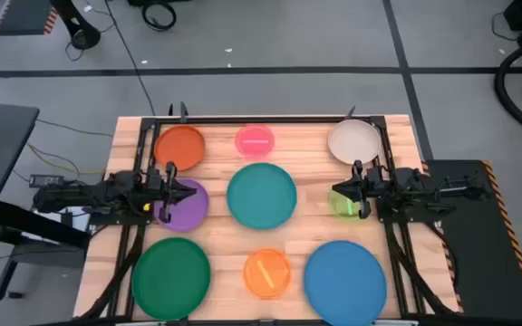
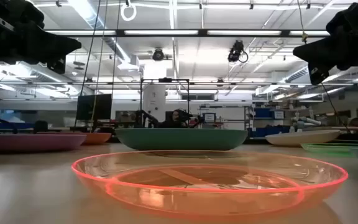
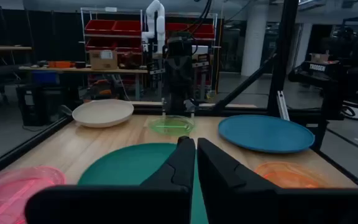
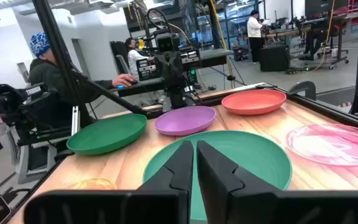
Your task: Stack plastic plates
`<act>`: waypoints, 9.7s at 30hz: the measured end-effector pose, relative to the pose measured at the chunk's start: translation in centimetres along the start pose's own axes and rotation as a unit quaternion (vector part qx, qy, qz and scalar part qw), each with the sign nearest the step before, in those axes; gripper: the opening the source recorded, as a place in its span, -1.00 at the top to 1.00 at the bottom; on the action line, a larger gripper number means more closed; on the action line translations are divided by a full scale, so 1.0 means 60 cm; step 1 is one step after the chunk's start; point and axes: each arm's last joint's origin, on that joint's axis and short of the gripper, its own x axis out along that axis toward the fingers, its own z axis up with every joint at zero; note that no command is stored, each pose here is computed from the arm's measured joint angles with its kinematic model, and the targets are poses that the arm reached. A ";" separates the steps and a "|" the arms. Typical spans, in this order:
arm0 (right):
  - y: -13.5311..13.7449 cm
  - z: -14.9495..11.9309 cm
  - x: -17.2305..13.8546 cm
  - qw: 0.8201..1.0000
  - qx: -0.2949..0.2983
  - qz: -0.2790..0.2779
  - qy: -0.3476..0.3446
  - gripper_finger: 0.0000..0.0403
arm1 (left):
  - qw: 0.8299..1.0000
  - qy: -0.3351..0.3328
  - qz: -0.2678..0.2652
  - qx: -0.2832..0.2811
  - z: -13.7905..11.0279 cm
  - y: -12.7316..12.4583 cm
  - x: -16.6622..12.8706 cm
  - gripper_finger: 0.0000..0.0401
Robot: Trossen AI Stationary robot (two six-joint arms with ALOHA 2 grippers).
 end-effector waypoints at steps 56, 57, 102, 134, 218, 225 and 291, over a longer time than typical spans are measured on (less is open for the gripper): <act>0.000 0.000 0.000 1.000 0.000 0.000 0.000 0.84 | 1.000 0.000 0.000 0.000 0.000 0.000 0.000 0.86; 0.000 0.000 0.000 1.000 0.000 0.000 0.000 0.84 | 1.000 0.000 0.000 0.000 0.000 0.000 0.000 0.86; 0.075 0.033 0.166 0.992 -0.023 0.062 0.106 0.68 | 1.000 0.001 0.000 0.000 0.000 0.000 0.000 0.86; 0.056 -0.093 0.338 0.808 -0.330 0.076 0.482 0.19 | 0.994 -0.070 -0.034 -0.081 0.050 -0.018 0.028 0.95; 0.352 0.195 0.220 0.906 -0.240 0.131 0.324 -0.14 | 0.850 0.502 -0.116 0.109 0.224 -0.334 0.292 0.93; 0.381 0.196 0.190 0.941 -0.174 0.044 0.286 -0.06 | 0.848 0.516 -0.118 -0.031 0.255 -0.420 0.220 0.93; 0.340 0.067 0.205 0.968 -0.078 0.036 0.236 -0.04 | 0.774 0.604 0.181 -0.056 0.044 -0.579 0.178 -0.01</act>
